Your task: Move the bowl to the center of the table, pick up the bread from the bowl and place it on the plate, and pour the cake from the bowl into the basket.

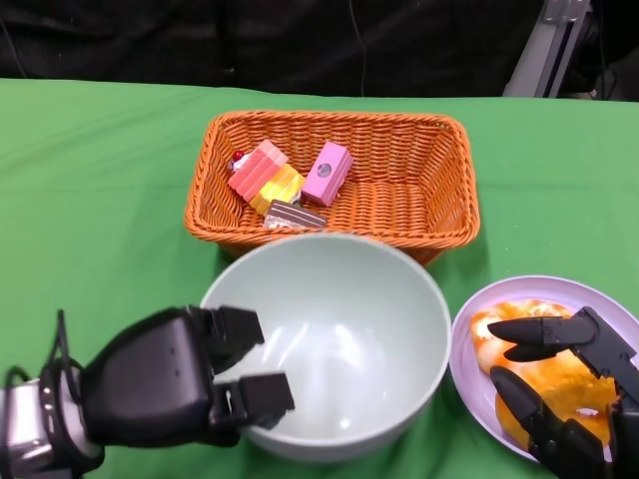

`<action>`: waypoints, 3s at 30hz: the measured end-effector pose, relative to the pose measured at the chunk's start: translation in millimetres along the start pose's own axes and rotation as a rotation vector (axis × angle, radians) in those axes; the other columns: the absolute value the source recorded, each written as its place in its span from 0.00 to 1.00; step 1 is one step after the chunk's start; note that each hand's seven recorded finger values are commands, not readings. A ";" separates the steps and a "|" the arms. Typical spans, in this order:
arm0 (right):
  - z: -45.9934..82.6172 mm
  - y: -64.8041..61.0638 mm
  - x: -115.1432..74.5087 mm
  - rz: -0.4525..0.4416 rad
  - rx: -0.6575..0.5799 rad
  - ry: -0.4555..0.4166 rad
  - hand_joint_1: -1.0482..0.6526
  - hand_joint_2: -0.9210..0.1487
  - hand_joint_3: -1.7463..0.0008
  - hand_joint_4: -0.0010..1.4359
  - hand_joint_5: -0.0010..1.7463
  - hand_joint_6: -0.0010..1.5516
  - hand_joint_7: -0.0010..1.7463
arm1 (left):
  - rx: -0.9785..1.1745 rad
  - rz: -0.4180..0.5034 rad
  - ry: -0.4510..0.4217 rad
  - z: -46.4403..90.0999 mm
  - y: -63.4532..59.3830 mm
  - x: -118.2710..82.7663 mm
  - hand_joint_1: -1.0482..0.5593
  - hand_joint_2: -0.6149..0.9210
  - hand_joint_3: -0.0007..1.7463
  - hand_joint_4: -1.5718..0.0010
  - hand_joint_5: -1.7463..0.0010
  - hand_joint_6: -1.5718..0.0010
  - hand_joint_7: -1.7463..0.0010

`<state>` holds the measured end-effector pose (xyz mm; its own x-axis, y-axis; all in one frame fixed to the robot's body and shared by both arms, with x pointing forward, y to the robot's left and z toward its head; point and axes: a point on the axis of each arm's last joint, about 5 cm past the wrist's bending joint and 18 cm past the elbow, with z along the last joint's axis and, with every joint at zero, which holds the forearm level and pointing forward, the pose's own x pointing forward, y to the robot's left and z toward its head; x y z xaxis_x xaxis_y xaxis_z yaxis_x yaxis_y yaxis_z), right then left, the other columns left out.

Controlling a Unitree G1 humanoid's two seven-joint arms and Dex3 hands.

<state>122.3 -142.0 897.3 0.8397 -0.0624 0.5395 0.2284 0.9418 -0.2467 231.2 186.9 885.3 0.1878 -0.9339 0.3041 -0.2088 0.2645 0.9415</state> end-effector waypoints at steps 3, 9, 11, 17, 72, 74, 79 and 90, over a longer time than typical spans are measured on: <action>0.3 -0.3 -0.1 0.001 0.001 0.000 0.43 0.02 0.84 0.37 0.74 0.33 0.55 | 0.047 -0.081 -0.084 -9.2 -9.8 -5.3 0.52 0.92 0.06 0.40 0.00 0.58 0.01; 0.4 -0.8 -0.3 0.000 -0.001 0.002 0.44 0.02 0.84 0.37 0.74 0.33 0.55 | 0.130 -0.159 -0.185 -26.3 -16.9 -5.1 0.46 0.93 0.03 0.40 0.00 0.54 0.12; 0.5 -0.8 -0.3 0.000 0.000 0.002 0.43 0.02 0.84 0.37 0.74 0.33 0.55 | 0.142 -0.182 -0.211 -30.0 -17.8 -4.7 0.43 0.94 0.03 0.41 0.00 0.55 0.09; 0.5 -0.7 -0.3 0.000 0.001 0.002 0.43 0.02 0.85 0.37 0.74 0.33 0.56 | 0.145 -0.211 -0.218 -33.9 -17.7 -2.8 0.40 0.97 0.02 0.42 0.00 0.56 0.11; 4.6 -6.0 5.0 0.160 0.078 -0.042 0.42 0.00 0.89 0.31 0.70 0.28 0.52 | -1.075 0.465 0.471 29.1 54.7 1.7 0.34 1.00 0.14 0.80 0.49 0.66 0.93; 5.6 -6.2 5.9 0.172 0.098 -0.042 0.42 0.00 0.89 0.29 0.69 0.26 0.51 | -1.095 0.479 0.481 30.8 57.6 3.4 0.33 1.00 0.12 0.80 0.49 0.67 0.93; 8.7 -5.5 8.7 0.211 0.130 -0.031 0.42 0.00 0.89 0.28 0.69 0.26 0.50 | -1.129 0.516 0.486 33.9 64.1 7.3 0.33 1.00 0.12 0.81 0.49 0.67 0.93; 15.7 -6.8 14.5 0.282 0.162 0.009 0.40 0.00 0.90 0.26 0.66 0.23 0.42 | -1.249 0.563 0.567 43.6 68.7 17.5 0.33 1.00 0.10 0.76 0.46 0.63 0.90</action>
<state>125.1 -144.1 919.4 0.8633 0.2061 0.4606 -0.0945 0.9627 -0.2536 178.3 178.3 949.0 0.7662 -0.5025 0.4005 0.5057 0.8561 0.1068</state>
